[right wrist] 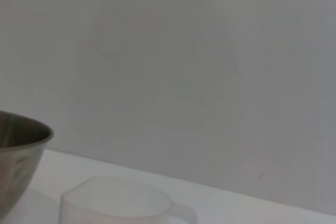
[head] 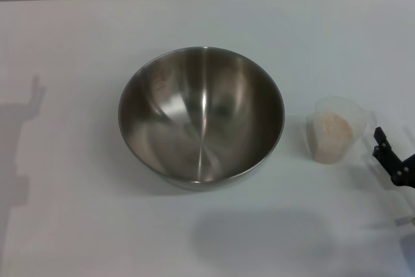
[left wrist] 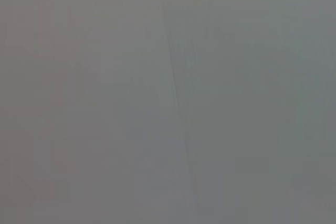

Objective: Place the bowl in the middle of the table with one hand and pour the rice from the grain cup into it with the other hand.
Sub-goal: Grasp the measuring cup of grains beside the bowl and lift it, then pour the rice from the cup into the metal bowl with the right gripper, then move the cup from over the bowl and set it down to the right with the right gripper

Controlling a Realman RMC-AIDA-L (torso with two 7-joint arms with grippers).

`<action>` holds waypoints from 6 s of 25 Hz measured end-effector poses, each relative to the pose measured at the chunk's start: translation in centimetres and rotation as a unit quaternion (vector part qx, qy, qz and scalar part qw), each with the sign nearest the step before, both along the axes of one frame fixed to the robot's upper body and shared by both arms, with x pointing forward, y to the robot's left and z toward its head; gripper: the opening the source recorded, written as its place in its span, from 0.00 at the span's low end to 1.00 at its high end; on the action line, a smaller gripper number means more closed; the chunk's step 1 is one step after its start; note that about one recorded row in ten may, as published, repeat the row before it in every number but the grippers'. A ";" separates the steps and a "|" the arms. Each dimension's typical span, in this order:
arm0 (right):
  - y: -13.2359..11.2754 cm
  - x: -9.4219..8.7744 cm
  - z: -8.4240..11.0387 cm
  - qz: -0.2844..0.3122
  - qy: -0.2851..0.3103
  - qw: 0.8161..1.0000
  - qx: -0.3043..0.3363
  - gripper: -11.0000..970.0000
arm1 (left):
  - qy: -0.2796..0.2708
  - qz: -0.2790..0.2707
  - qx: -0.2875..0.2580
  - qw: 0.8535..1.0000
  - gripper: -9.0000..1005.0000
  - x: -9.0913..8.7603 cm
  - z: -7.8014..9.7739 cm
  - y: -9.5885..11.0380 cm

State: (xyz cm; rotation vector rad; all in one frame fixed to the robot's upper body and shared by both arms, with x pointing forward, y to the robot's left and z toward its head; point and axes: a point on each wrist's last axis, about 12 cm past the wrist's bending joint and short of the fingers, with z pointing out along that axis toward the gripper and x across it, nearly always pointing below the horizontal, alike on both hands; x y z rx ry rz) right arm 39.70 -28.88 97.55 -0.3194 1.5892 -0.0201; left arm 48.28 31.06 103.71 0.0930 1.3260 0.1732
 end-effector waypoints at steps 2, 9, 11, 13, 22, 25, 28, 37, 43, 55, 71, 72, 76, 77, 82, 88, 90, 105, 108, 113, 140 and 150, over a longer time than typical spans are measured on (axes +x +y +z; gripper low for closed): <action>0.0 0.1 0.0 0.001 0.002 1.000 -0.001 0.84 | 0.000 0.000 0.000 1.000 0.81 0.0 0.0 0.0; 0.4 0.9 -0.3 0.009 0.015 1.000 -0.003 0.84 | 0.000 -0.001 0.000 1.000 0.81 0.0 0.0 0.0; 0.6 1.0 -0.2 0.010 0.014 1.000 0.000 0.83 | 0.000 -0.002 0.000 1.000 0.81 0.0 0.0 -0.1; 0.7 1.1 -0.2 0.011 0.014 1.000 0.001 0.83 | 0.000 -0.002 0.000 1.000 0.81 0.0 0.0 -0.1; 0.8 1.5 0.0 0.013 0.009 1.000 0.003 0.81 | 0.006 -0.003 0.004 1.000 0.81 -0.2 -0.2 0.0; 0.7 1.7 0.1 0.010 0.007 1.000 0.002 0.80 | 0.008 -0.006 0.005 1.000 0.81 -0.3 -0.3 -0.1; 0.6 1.9 0.1 0.010 0.005 1.000 0.000 0.80 | 0.011 -0.005 0.007 1.000 0.81 -0.4 -0.5 0.0; 0.9 2.5 0.3 0.021 0.000 1.000 -0.001 0.78 | 0.014 -0.006 0.008 1.000 0.81 -0.5 -0.6 0.1; 1.1 2.6 0.4 0.025 -0.001 1.000 0.000 0.76 | 0.017 -0.009 0.006 1.000 0.81 -0.4 -0.7 0.1; 1.4 3.0 0.3 0.029 0.006 1.000 -0.004 0.25 | 0.018 -0.011 0.005 1.000 0.81 -0.4 -0.7 0.0; 0.5 2.8 1.8 0.012 -0.060 0.998 0.002 0.04 | 0.020 -0.014 0.008 1.000 0.81 -0.3 -0.8 -0.1; 0.4 2.8 2.1 0.012 -0.074 0.997 0.002 0.04 | 0.020 -0.014 0.008 1.000 0.81 -0.3 -0.8 -0.1; 0.2 3.5 3.7 0.019 -0.135 0.991 0.001 0.03 | 0.025 -0.016 0.009 1.000 0.81 -0.3 -1.0 -0.2; 0.2 3.9 4.2 0.024 -0.151 0.988 -0.001 0.03 | 0.025 -0.016 0.009 1.000 0.81 -0.3 -1.0 -0.2; 1.2 6.6 6.1 0.061 -0.210 0.976 -0.022 0.03 | 0.027 -0.017 0.011 0.999 0.81 -0.4 -1.0 -0.2; 4.5 9.1 7.4 0.113 -0.265 0.950 -0.119 0.03 | 0.027 -0.018 0.007 0.999 0.81 -0.3 -1.0 -0.2; 6.2 9.4 7.5 0.126 -0.290 0.930 -0.186 0.03 | 0.028 -0.019 0.007 0.999 0.81 -0.3 -1.1 -0.3; 10.9 8.1 7.2 0.080 -0.390 0.760 -0.514 0.03 | 0.030 -0.024 0.006 0.999 0.81 0.1 -1.0 -0.5; 11.4 7.9 7.1 0.087 -0.405 0.737 -0.535 0.03 | 0.030 -0.024 0.006 0.999 0.81 0.1 -1.0 -0.5; 12.5 7.7 6.5 0.097 -0.416 0.671 -0.607 0.03 | 0.030 -0.024 0.006 0.999 0.81 0.1 -1.0 -0.5; 14.9 6.9 6.3 0.045 -0.470 0.420 -0.775 0.03 | 0.031 -0.025 0.007 0.999 0.81 0.1 -1.0 -0.5; 14.6 7.4 8.3 0.045 -0.398 0.713 -0.576 0.03 | 0.032 -0.024 0.007 0.999 0.81 0.0 -1.1 -0.5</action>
